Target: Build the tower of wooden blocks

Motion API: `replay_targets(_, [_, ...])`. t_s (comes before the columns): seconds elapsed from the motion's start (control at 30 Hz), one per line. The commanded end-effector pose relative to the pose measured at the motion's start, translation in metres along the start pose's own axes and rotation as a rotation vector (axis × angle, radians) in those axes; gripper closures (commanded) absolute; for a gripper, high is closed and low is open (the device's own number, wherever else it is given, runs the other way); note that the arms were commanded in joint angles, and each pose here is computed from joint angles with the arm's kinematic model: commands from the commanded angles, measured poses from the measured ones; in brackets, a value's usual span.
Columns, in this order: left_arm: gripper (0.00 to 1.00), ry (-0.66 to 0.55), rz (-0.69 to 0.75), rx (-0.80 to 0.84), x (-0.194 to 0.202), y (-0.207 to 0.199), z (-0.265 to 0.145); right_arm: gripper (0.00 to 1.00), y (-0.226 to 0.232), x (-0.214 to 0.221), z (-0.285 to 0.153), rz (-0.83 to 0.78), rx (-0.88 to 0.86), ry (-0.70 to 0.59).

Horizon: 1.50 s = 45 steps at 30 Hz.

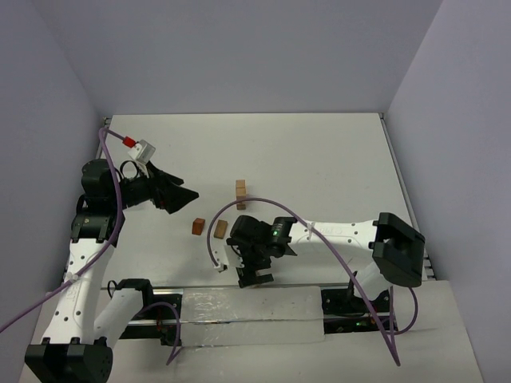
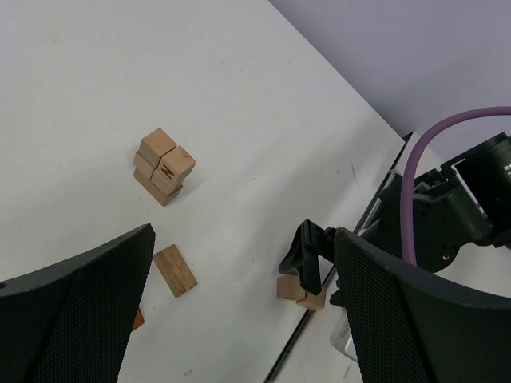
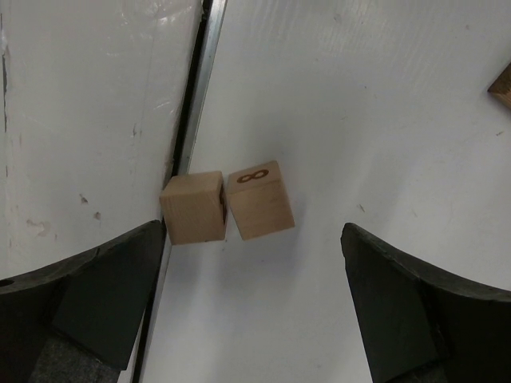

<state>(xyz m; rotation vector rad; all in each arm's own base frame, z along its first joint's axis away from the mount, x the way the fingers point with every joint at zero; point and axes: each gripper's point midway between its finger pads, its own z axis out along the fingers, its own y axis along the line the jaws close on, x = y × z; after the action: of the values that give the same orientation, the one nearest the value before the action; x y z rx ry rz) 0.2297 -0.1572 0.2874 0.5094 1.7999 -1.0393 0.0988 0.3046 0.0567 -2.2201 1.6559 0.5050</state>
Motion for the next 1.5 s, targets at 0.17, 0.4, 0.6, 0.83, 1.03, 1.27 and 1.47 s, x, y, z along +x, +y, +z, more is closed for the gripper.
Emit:
replay_targets(0.17, [0.01,-0.029,0.046,-0.005,-0.009,0.001,-0.001,0.00,0.004,-0.001,0.016,0.010,0.000,-0.013])
replay_targets(0.4, [0.01,-0.020,0.058,-0.022,-0.007,0.006,-0.001,0.00,0.010,0.002,0.024,0.015,-0.023,-0.011])
replay_targets(0.6, [0.01,-0.018,0.057,-0.027,-0.005,0.008,0.000,0.00,0.014,0.005,0.027,0.018,-0.035,-0.009])
replay_targets(0.83, [0.01,-0.017,0.060,-0.037,-0.003,0.011,0.000,0.00,0.017,0.007,0.028,0.014,-0.041,-0.014])
replay_targets(1.03, [0.01,-0.016,0.065,-0.040,-0.002,0.011,0.000,0.04,0.017,0.009,0.031,0.017,-0.041,-0.013])
replay_targets(1.27, [0.01,-0.012,0.064,-0.044,-0.001,0.013,0.000,0.07,0.016,0.011,0.032,0.007,-0.030,-0.015])
replay_targets(1.47, [0.01,-0.008,0.064,-0.052,0.002,0.016,0.001,0.12,0.016,0.012,0.033,0.009,-0.025,-0.016])
